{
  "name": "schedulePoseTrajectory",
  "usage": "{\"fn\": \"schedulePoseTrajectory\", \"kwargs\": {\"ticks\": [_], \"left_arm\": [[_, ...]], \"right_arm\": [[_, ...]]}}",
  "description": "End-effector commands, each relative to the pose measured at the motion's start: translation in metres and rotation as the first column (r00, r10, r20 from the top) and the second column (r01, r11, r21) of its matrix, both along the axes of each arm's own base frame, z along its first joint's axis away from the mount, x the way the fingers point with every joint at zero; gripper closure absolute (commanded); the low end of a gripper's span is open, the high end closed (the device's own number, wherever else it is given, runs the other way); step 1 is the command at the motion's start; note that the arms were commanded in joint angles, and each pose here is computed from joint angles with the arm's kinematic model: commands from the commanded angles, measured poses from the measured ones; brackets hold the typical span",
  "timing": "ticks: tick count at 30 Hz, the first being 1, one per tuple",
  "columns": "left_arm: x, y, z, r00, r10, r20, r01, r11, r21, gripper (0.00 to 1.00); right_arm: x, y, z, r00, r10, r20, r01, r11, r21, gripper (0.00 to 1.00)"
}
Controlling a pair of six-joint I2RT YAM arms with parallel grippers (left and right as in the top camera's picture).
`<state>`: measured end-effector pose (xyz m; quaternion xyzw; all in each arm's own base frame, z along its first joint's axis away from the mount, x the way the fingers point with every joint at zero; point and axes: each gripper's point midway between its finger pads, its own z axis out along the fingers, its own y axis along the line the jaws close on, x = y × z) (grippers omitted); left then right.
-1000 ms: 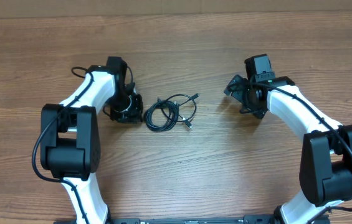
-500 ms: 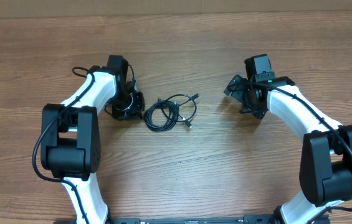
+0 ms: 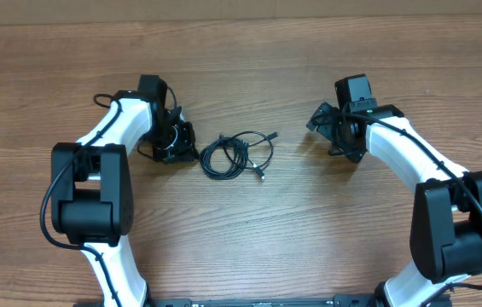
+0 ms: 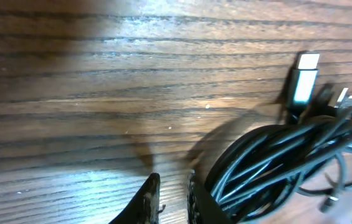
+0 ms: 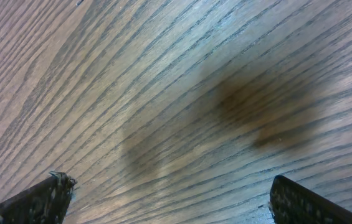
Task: Untangle cables
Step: 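Lower the left gripper onto the left side of the black cable bundle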
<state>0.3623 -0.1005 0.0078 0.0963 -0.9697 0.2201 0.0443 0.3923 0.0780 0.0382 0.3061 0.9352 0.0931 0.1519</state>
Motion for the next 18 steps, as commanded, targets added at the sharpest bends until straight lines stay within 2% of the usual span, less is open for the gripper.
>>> {"fn": "schedulePoseTrajectory", "kwargs": {"ticks": [1, 6, 10, 18], "left_arm": [[-0.0035, -0.0095, 0.0006, 1.000, 0.016, -0.027, -0.017, 0.997, -0.070, 0.83], [-0.0033, -0.0089, 0.0002, 1.000, 0.016, -0.026, -0.017, 0.998, -0.066, 0.82], [-0.0022, 0.0000, -0.0045, 1.000, 0.006, -0.014, -0.006, 1.000, -0.008, 0.78], [0.0003, -0.0041, -0.0025, 1.000, 0.006, -0.004, -0.006, 0.999, -0.035, 0.77]], "right_arm": [[0.0035, -0.0013, 0.0034, 1.000, -0.005, 0.014, 0.005, 1.000, -0.005, 0.00], [0.0034, -0.0014, 0.0033, 1.000, -0.005, 0.014, 0.005, 1.000, -0.006, 0.00], [0.0034, -0.0014, 0.0033, 1.000, -0.005, 0.014, 0.005, 1.000, -0.006, 0.00], [0.0034, -0.0014, 0.0033, 1.000, -0.005, 0.013, 0.005, 1.000, -0.005, 0.00]]}}
